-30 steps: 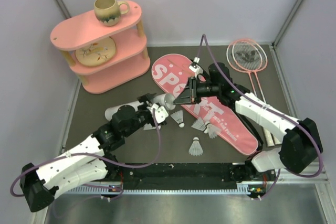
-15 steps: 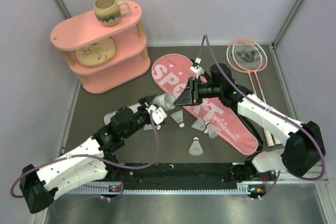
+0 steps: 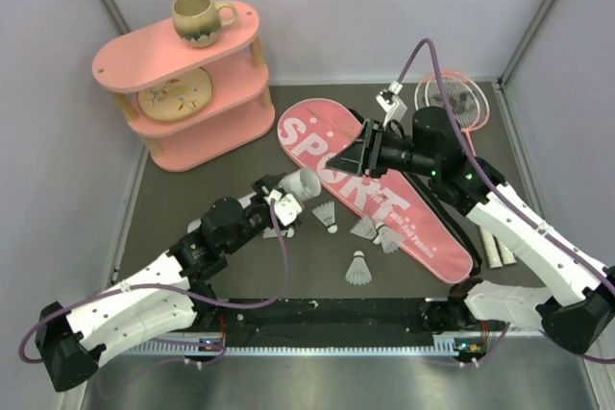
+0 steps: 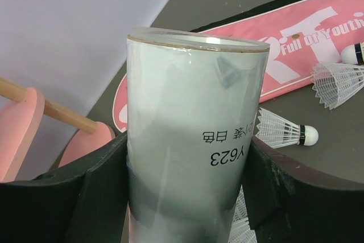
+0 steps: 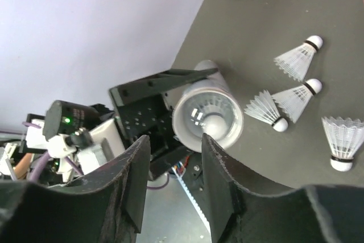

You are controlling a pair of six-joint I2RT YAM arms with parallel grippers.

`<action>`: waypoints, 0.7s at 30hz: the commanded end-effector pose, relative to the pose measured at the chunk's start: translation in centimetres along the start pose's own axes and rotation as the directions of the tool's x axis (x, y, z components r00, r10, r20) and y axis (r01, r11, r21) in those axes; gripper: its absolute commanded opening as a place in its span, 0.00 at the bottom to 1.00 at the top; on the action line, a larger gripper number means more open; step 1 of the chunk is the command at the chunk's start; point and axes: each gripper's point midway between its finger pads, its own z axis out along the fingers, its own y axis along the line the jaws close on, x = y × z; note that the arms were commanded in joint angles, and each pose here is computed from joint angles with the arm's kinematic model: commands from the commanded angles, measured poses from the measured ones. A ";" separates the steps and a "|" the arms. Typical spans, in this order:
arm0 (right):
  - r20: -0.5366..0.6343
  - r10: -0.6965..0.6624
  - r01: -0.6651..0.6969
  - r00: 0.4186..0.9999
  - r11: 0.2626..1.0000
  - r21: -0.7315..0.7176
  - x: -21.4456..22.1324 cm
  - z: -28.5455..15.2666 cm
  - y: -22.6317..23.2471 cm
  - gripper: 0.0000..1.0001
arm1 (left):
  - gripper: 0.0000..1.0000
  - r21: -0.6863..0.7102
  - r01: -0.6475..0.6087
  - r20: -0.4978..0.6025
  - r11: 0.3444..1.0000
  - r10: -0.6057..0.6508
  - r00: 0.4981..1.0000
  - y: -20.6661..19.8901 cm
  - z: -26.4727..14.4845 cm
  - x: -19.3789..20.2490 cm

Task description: Pack up the badminton gear

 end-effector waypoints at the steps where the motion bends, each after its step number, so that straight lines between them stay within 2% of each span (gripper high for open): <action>1: 0.053 0.027 -0.028 0.998 1.000 0.011 -1.9 1.2 2.0 0.39 | 0.43 -0.025 0.040 0.090 0.999 -0.037 0.995 0.8 0.2 -2.5; 17: -0.016 0.024 -0.023 1.000 0.998 0.064 0.7 4.9 3.2 0.22 | 0.39 -0.016 0.029 0.094 0.999 -0.028 0.995 0.6 0.2 -2.8; 21: -0.029 0.025 -0.023 0.999 0.998 0.064 1.3 5.3 3.3 0.21 | 0.38 -0.016 0.029 0.096 0.999 -0.028 0.995 0.6 0.2 -2.9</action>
